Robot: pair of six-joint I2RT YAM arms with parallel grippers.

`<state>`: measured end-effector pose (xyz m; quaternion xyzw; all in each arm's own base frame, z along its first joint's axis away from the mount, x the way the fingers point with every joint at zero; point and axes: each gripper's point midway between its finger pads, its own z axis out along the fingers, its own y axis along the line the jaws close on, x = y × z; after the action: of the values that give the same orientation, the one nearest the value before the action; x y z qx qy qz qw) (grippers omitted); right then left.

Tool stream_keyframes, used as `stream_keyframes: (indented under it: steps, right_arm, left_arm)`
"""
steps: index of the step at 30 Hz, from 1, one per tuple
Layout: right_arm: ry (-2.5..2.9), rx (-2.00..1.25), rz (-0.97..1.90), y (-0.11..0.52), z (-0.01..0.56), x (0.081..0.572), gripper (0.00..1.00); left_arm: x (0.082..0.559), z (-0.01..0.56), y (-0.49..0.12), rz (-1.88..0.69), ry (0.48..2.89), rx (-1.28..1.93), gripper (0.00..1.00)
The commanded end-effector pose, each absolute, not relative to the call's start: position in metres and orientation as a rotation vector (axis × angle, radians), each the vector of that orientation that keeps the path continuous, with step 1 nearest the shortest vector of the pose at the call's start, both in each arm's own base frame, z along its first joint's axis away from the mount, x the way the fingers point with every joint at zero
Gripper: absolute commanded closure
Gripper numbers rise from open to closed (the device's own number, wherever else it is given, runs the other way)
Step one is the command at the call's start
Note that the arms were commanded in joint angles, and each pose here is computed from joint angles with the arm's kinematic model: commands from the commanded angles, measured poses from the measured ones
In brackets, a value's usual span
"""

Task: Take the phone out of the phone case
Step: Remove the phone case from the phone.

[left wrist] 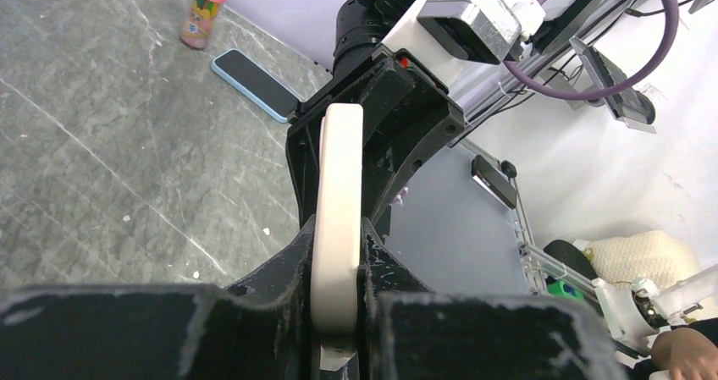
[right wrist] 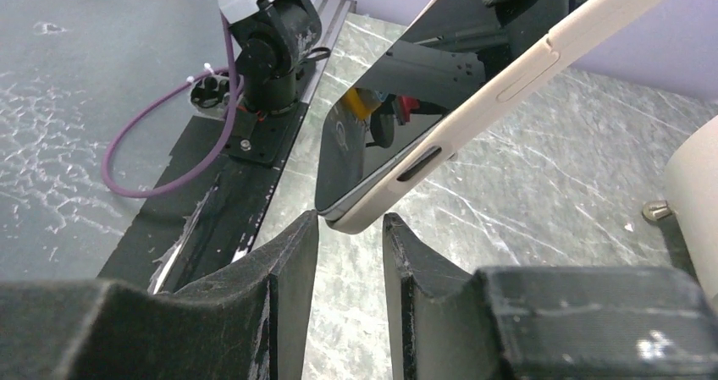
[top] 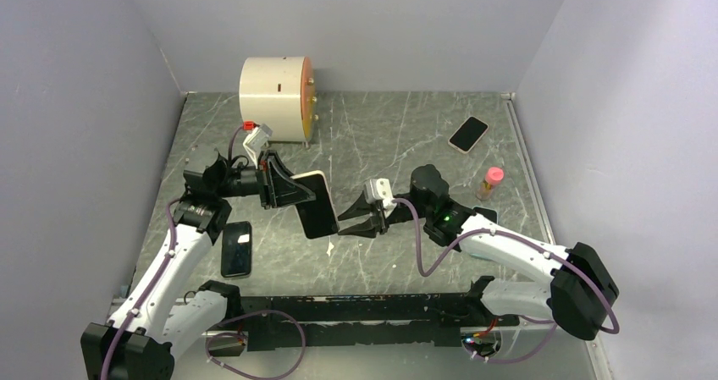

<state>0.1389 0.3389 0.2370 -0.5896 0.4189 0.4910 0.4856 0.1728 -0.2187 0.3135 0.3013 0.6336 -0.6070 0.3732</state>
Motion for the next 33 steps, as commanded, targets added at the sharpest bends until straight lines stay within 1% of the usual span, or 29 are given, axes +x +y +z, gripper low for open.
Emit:
stream_keyframes:
  steps: [1, 10, 14, 21, 33]
  right_arm:
    - [0.971, -1.462, 1.161, 0.336, 0.236, 0.141, 0.64]
    - [0.985, -1.431, 1.143, 0.337, 0.242, 0.148, 0.64]
    - [0.966, -1.45, 1.181, 0.338, 0.244, 0.142, 0.64]
    - [0.958, -1.48, 1.235, 0.334, 0.242, 0.13, 0.6]
    - [0.919, -1.48, 1.273, 0.337, 0.254, 0.128, 0.6]
  left_arm:
    - [0.156, 0.333, -0.219, -1.603, 1.564, 0.849, 0.97]
    - [0.157, 0.333, -0.221, -1.607, 1.562, 0.853, 0.98]
    - [0.158, 0.33, -0.221, -1.591, 1.577, 0.846, 0.97]
    - [0.159, 0.33, -0.221, -1.578, 1.574, 0.849, 0.98]
    - [0.159, 0.33, -0.222, -1.572, 1.58, 0.846, 0.97]
